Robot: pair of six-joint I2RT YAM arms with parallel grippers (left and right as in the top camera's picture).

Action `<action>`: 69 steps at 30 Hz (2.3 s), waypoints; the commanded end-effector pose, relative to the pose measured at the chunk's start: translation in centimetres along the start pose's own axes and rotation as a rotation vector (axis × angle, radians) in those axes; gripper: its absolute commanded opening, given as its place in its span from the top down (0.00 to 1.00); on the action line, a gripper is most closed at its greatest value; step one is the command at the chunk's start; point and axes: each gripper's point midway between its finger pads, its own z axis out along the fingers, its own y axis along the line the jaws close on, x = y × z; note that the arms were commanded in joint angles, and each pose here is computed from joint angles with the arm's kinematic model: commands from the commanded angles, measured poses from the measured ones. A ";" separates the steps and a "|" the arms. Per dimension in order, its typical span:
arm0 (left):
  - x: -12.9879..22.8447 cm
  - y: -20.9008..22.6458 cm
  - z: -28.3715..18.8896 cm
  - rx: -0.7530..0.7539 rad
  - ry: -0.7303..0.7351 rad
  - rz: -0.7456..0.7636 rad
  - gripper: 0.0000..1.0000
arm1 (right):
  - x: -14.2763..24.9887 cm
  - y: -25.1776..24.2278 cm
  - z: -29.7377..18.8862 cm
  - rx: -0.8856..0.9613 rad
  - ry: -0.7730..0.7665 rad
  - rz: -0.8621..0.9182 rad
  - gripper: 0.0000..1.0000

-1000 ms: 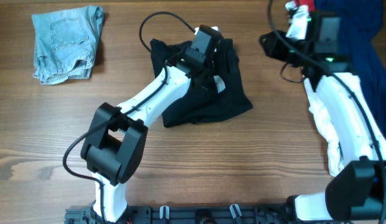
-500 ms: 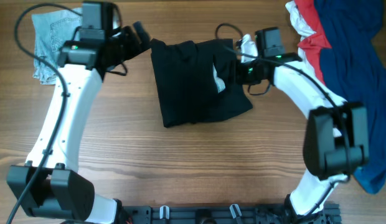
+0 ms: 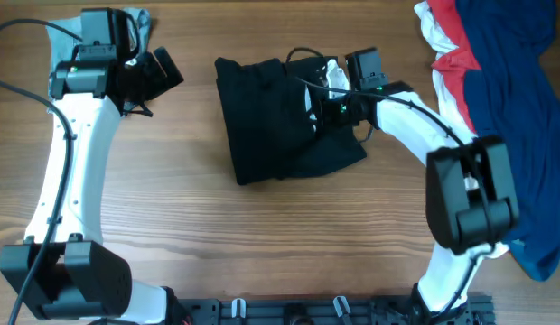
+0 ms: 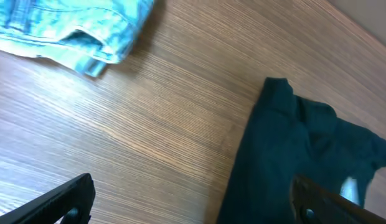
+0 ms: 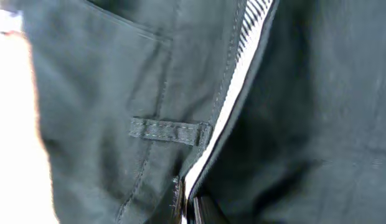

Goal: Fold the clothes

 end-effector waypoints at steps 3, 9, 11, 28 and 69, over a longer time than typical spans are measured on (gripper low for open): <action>-3.7 6.3 -2.0 -0.076 -0.099 -0.119 0.00 | -1.8 8.8 -3.1 -0.125 -0.085 -0.155 0.96; -5.5 14.6 -3.6 -0.131 -0.129 -0.318 0.00 | -0.3 15.5 0.0 -0.133 -0.106 -0.267 0.96; -5.6 14.7 -3.7 -0.090 -0.120 -0.338 0.00 | -0.9 15.5 -0.2 -0.131 -0.128 -0.271 0.96; -5.4 14.5 -3.6 -0.088 -0.113 -0.334 0.00 | -3.2 15.6 -3.4 -0.044 -0.010 -0.399 0.96; -4.8 15.1 -1.3 -0.105 -0.055 -0.346 0.00 | -2.6 5.1 -1.1 0.215 0.077 0.066 0.12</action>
